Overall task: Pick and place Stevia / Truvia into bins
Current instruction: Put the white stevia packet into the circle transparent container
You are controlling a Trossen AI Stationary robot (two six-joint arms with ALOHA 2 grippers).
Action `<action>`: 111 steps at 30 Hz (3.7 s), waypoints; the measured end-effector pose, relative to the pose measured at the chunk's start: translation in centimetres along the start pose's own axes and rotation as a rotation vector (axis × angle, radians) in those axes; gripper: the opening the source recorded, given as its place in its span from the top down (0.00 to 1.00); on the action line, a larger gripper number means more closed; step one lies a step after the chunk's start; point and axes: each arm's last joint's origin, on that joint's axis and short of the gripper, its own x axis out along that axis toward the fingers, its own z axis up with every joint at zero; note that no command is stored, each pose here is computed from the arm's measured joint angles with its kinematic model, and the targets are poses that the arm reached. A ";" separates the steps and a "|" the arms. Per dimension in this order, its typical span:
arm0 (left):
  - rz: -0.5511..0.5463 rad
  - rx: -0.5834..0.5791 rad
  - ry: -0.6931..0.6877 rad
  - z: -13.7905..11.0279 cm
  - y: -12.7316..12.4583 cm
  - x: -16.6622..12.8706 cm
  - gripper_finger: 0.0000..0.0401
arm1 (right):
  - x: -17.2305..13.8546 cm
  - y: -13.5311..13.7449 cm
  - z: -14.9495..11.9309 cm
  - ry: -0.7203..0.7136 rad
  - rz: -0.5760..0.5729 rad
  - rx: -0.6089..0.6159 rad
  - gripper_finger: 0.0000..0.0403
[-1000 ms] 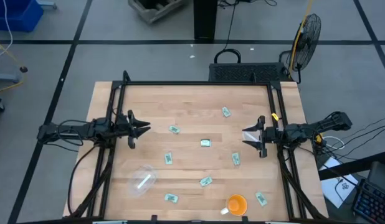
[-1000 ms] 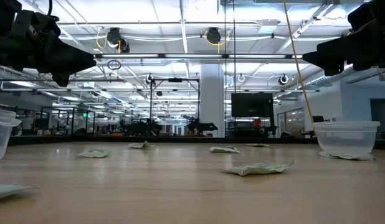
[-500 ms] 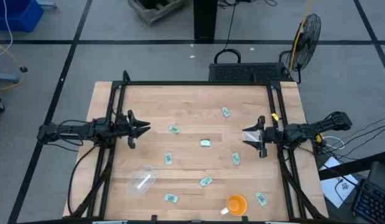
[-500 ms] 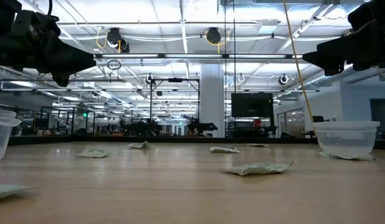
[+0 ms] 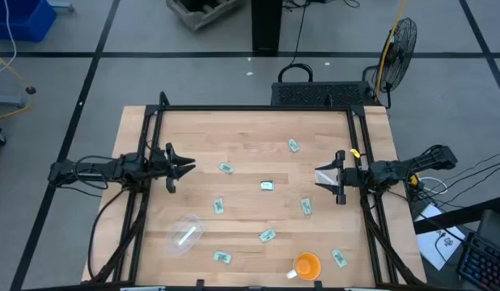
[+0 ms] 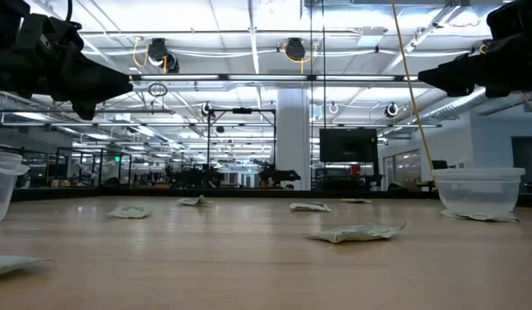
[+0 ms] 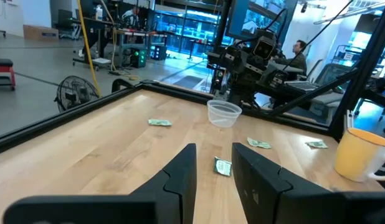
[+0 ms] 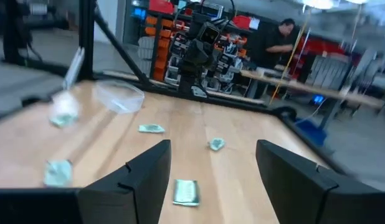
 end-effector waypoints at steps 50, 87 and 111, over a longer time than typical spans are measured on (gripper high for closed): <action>0.122 0.130 -0.140 1.2 0.2 -0.1 0.74 | -0.1 -0.2 1.4 -0.140 0.006 0.389 0.43; 0.115 0.000 -0.133 1.1 0.2 -0.1 0.74 | 5.4 4.0 11.3 0.274 0.178 0.152 0.43; 0.138 -0.150 0.001 -0.2 0.4 0.2 0.74 | 2.0 13.4 4.8 1.489 -0.065 1.050 0.51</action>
